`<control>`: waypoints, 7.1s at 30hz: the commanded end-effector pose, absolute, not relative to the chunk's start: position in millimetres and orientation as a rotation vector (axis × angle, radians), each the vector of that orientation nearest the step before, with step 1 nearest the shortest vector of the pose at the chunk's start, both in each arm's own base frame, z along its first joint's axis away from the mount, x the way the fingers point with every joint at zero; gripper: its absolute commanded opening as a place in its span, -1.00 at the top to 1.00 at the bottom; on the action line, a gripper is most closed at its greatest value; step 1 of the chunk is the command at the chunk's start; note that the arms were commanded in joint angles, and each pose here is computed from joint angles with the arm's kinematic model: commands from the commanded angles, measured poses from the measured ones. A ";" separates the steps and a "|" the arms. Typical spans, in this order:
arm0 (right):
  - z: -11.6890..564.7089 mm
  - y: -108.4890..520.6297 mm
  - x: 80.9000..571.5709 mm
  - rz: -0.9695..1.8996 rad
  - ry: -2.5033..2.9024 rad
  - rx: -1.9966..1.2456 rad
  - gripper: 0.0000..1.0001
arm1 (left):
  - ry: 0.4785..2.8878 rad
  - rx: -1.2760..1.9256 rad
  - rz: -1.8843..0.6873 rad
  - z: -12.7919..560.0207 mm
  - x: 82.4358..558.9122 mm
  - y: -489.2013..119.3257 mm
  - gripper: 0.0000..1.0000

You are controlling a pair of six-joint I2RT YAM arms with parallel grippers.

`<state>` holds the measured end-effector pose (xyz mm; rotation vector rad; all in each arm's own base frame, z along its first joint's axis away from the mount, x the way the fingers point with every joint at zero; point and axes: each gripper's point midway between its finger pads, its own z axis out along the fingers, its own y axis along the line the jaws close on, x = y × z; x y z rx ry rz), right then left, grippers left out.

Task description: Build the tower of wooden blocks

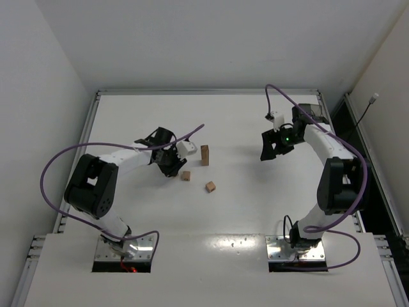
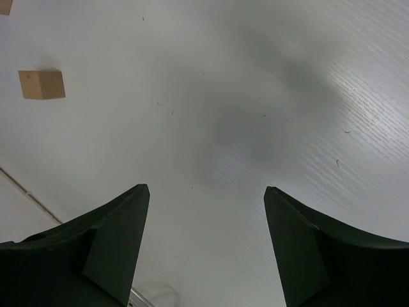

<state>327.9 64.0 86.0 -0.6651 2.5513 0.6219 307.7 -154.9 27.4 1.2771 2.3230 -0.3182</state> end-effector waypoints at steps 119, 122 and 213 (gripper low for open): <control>107.9 75.5 375.5 0.690 2.442 -0.567 -0.26 | 2.202 1.585 -0.557 171.9 368.1 -282.2 0.97; 110.7 75.4 377.9 0.685 2.434 -0.569 -0.26 | 2.202 1.585 -0.557 171.9 368.2 -282.2 0.97; 94.1 71.7 368.3 0.647 2.494 -0.563 -0.26 | 1.875 1.359 -0.523 78.8 284.5 -197.8 -0.22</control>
